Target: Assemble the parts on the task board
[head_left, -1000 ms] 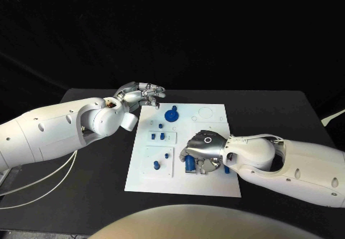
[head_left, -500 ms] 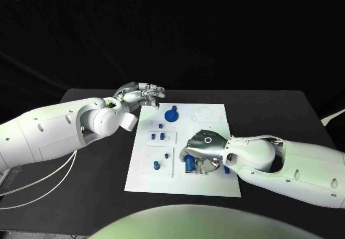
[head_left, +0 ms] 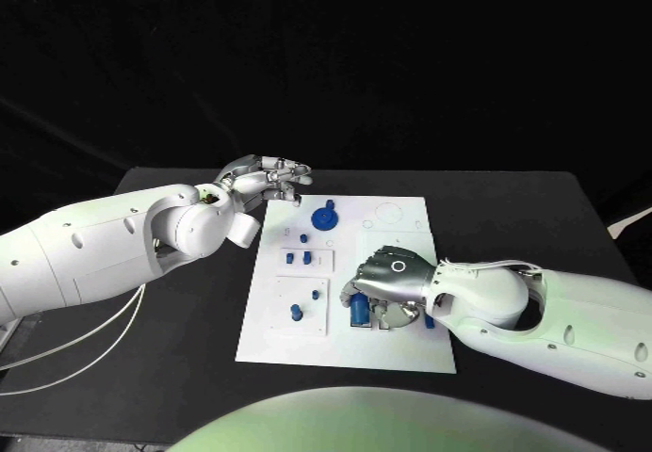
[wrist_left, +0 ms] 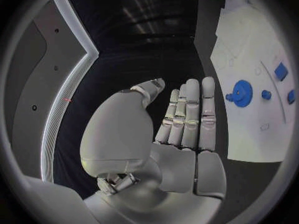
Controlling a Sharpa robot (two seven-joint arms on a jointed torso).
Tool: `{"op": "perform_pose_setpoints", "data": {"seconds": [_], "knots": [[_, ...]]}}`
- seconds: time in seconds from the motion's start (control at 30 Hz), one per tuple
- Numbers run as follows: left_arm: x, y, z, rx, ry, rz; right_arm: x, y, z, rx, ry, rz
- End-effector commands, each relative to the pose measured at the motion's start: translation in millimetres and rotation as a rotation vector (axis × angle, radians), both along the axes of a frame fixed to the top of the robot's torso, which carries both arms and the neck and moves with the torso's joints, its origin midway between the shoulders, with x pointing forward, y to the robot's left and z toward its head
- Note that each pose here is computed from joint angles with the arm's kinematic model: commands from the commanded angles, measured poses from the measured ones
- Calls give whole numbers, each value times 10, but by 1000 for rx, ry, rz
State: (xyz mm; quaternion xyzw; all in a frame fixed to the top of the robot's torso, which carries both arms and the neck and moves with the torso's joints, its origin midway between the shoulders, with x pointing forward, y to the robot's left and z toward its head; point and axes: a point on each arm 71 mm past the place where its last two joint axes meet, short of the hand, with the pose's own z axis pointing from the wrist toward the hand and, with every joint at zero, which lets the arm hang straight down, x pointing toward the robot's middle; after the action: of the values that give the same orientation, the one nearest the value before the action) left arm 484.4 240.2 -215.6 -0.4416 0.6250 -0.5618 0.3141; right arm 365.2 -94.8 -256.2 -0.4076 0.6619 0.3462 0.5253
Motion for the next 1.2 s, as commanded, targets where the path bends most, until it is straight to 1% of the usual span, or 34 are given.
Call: {"op": "perform_pose_setpoints", "data": {"seconds": [0.03, 0.4, 1.2], "knots": [[-5, -21, 9, -8, -2, -19, -21, 7, 19, 21, -10, 16], [-6, -19, 9, -8, -2, -20, -24, -7, 9, 9, 7, 10], [-8, -16, 9, -8, -1, -20, -12, -27, -74, -43, 32, -26]]}}
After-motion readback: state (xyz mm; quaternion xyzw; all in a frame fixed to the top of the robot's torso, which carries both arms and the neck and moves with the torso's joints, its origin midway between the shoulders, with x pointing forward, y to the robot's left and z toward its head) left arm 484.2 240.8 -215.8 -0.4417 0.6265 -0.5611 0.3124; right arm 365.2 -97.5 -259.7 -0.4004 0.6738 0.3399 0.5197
